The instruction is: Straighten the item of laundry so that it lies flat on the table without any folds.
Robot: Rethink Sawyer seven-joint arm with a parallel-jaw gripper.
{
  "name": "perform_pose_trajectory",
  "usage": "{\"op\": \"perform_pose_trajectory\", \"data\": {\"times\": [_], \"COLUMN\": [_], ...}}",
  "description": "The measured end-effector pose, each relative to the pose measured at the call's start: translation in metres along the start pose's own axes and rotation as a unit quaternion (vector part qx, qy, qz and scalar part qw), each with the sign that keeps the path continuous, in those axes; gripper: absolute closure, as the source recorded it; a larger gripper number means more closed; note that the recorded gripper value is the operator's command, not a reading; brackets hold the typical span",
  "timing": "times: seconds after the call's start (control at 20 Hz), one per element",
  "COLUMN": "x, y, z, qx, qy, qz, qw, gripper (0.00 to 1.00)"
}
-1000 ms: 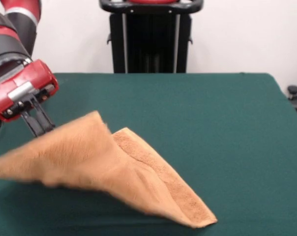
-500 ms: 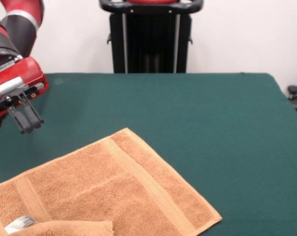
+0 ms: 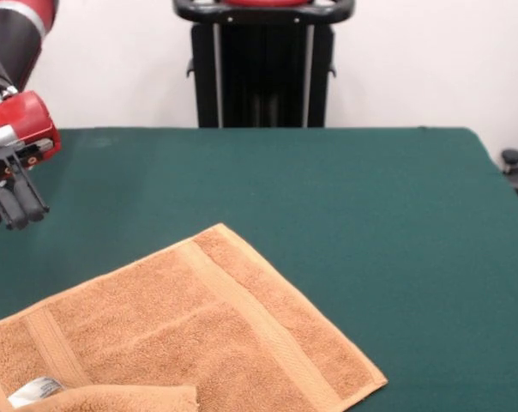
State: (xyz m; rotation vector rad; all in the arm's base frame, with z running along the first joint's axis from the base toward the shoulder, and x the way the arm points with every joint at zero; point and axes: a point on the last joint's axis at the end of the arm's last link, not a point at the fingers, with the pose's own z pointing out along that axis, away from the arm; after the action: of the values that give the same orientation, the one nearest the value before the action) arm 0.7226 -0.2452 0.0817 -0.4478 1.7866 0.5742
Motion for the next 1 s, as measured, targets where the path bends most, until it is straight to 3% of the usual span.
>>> {"op": "perform_pose_trajectory", "data": {"times": [0.3, 0.45, 0.55, 0.65, 0.85, 0.9, 1.0], "x": [-0.001, 0.007, 0.011, 0.020, 0.031, 0.038, 0.044], "y": [0.005, 0.017, 0.023, 0.034, 0.045, 0.050, 0.052], "z": [0.020, 0.043, 0.050, 0.063, 0.073, 0.077, 0.079], "qx": [-0.019, -0.054, -0.067, -0.095, -0.122, -0.135, -0.146], "qy": [0.045, 0.094, 0.109, 0.141, 0.172, 0.193, 0.210], "qz": [-0.028, -0.045, -0.049, -0.056, -0.060, -0.063, -0.064], "qw": [0.9984, 0.9931, 0.9906, 0.9838, 0.9755, 0.9699, 0.9646], "gripper": [1.00, 1.00, 1.00, 1.00, 1.00, 1.00, 1.00]}}
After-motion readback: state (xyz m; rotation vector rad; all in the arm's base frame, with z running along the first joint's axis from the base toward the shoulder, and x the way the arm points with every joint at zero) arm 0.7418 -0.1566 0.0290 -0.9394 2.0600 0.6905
